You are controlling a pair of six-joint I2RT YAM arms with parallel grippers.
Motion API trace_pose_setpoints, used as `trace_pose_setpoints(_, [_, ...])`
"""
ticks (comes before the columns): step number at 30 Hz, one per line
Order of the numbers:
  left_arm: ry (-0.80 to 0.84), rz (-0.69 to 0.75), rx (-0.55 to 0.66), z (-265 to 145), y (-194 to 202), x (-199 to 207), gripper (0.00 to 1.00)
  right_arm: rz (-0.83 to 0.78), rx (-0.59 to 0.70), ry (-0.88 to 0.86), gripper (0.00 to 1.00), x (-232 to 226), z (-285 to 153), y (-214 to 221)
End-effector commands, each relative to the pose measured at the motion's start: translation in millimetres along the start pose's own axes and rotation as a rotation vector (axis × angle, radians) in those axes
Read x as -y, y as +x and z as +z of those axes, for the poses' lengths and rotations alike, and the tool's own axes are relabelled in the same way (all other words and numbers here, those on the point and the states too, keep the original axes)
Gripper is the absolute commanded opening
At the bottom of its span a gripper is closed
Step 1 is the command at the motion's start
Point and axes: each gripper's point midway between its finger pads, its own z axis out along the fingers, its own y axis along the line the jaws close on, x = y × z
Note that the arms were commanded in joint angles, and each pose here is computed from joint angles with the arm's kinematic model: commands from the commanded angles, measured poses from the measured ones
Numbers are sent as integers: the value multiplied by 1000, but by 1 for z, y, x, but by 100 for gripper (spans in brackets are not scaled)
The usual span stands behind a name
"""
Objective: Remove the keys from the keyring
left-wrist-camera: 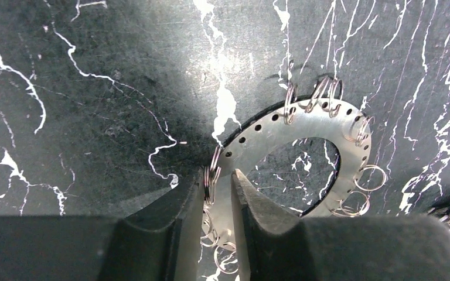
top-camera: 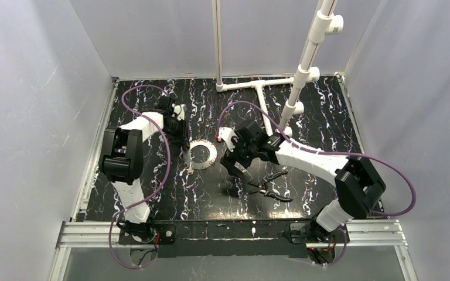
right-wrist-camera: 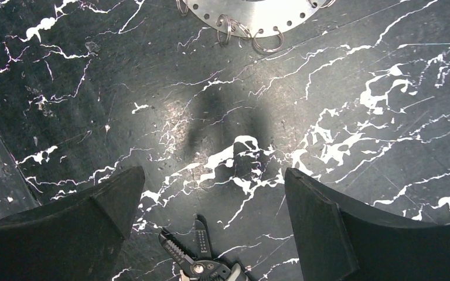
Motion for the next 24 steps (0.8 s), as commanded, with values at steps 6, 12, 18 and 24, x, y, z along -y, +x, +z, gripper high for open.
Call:
trace_pose_setpoints(6, [31, 34, 18, -10, -10, 12, 0, 65, 57, -25, 98, -1, 8, -33])
trace_pose_setpoints(12, [109, 98, 71, -37, -10, 31, 0, 108, 149, -23, 98, 3, 14, -59])
trace_pose_setpoints(18, [193, 221, 154, -69, -5, 50, 0, 107, 244, -4, 98, 10, 11, -91])
trace_pose_setpoints(24, [304, 382, 229, -97, 7, 71, 0, 87, 294, -2, 98, 16, 6, -111])
